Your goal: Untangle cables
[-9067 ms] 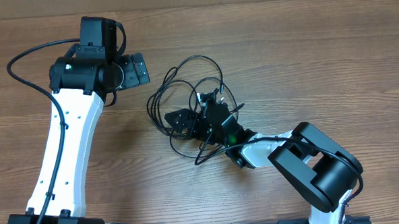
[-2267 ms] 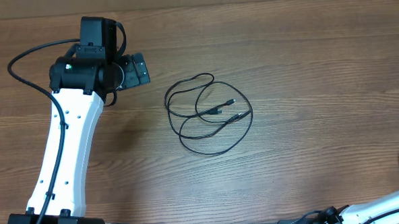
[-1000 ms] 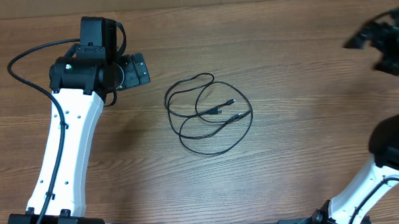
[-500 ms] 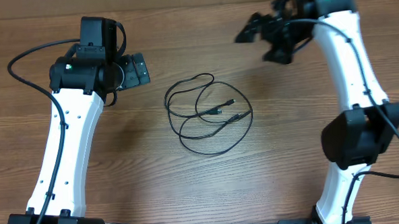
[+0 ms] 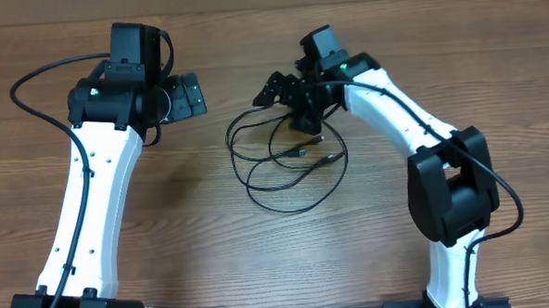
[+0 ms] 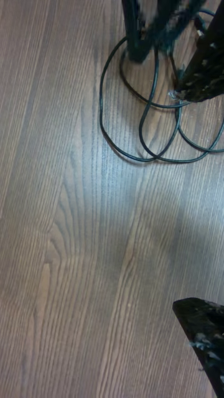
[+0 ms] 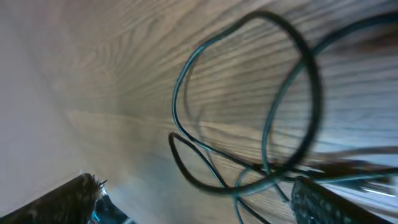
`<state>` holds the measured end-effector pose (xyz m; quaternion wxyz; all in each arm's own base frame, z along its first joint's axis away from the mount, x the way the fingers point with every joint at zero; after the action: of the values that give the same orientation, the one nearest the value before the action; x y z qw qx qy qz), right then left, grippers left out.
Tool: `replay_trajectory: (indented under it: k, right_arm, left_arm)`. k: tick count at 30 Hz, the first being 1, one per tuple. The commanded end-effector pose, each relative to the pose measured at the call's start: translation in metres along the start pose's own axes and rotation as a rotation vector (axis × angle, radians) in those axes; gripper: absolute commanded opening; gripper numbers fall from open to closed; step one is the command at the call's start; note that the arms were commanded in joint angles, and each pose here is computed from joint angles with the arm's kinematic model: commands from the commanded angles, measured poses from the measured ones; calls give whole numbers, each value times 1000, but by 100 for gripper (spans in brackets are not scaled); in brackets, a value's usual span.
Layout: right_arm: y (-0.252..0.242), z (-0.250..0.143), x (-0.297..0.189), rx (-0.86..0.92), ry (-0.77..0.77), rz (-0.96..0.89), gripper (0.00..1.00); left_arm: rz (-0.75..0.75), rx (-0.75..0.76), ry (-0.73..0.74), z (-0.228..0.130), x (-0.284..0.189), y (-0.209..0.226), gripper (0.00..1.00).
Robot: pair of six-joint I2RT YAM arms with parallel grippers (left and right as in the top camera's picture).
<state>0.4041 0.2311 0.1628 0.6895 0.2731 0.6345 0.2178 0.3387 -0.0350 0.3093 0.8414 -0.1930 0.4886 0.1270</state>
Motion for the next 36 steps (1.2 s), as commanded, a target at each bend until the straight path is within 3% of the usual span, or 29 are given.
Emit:
replay_trajectory:
  k: [1,4,7,8,14,15,19,24,31,36]
  right_arm:
    - [-1,-10,14,110,-36,-71,89]
    - [1,-13,22,104,-86,-131,65]
    - [0,-13,25,87,-141,-200,59]
    - [-1,-12,25,79,-186,-251,49]
    - [-4,-1,21,63,-297,-316,15]
    - [-5,1,21,62,-308,-313,4]
    - [3,13,11,55,-338,-262,4]
    - [43,35,-42,-59,-384,-156,4]
    - [131,49,-179,-209,-649,1,4]
    - [186,31,-287,-326,-935,146,4]
  left_arm:
    - [-2,12,-2,1,0,-1,100]
    - [-2,13,-2,1,0,-1,100]
    - [-2,12,-2,1,0,-1,100]
    - [-2,13,-2,1,0,-1,100]
    - [-2,13,-2,1,0,-1,100]
    - [-2,12,-2,1,0,-1,100]
    - [-2,12,-2,1,0,-1,100]
    - [-2,13,-2,1,0,-1,100]
    - [-2,13,-2,1,0,-1,100]
    - [-2,12,-2,1,0,-1,100]
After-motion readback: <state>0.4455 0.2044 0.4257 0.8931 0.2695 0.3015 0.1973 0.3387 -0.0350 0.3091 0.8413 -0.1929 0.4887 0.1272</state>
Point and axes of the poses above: each gripper's point midway between its finger pads, its own x axis out along the fingers, its own y axis along the line the jaws close on, z = x × y, the point moved 9 cm from there along -x, back along the fingers, and after that the axes turned 12 degrees about -x, right-handed, at the moved point
